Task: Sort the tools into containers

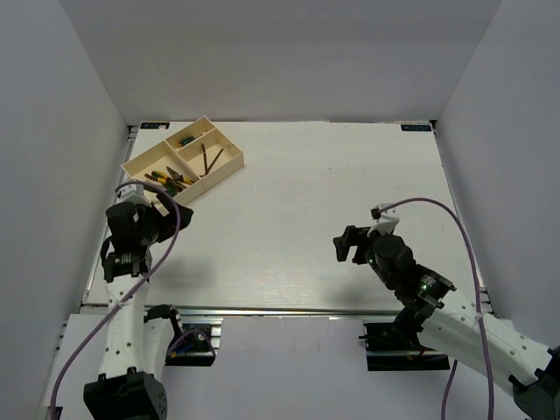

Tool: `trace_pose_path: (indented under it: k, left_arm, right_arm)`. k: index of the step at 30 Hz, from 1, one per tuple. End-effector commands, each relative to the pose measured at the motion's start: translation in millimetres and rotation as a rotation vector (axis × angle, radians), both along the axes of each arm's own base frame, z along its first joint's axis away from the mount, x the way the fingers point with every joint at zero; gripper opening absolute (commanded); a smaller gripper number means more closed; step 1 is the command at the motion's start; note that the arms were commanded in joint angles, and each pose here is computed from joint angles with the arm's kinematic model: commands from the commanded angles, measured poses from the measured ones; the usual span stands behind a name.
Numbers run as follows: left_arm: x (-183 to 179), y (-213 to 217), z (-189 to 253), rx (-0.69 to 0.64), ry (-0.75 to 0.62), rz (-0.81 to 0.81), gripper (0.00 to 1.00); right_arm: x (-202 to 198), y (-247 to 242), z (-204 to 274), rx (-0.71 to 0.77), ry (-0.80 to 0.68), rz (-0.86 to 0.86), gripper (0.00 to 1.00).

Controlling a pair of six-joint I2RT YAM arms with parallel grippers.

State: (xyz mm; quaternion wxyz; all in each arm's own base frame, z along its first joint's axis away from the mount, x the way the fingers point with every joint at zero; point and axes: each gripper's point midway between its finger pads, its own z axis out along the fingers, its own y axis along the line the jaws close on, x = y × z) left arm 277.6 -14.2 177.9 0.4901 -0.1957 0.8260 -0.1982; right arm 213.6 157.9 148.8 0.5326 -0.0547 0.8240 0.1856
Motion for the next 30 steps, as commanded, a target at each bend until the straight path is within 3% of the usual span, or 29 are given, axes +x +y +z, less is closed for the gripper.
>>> trace_pose_path:
  k: [1,14,30]
  left_arm:
    - [-21.8,-13.4,6.6,0.031,0.006,-0.067,0.98]
    - [-27.6,-34.3,6.6,0.014,-0.029,-0.158,0.98]
    - [-23.3,-22.5,-9.1,-0.004,0.054,-0.065,0.98]
  right_arm:
    - [2.3,-10.7,-0.8,0.036,-0.012,-0.074,0.89]
    - [-1.6,-28.3,-24.8,0.018,-0.029,-0.123,0.89]
    - [-3.4,-22.3,-24.4,0.027,-0.052,-0.075,0.89]
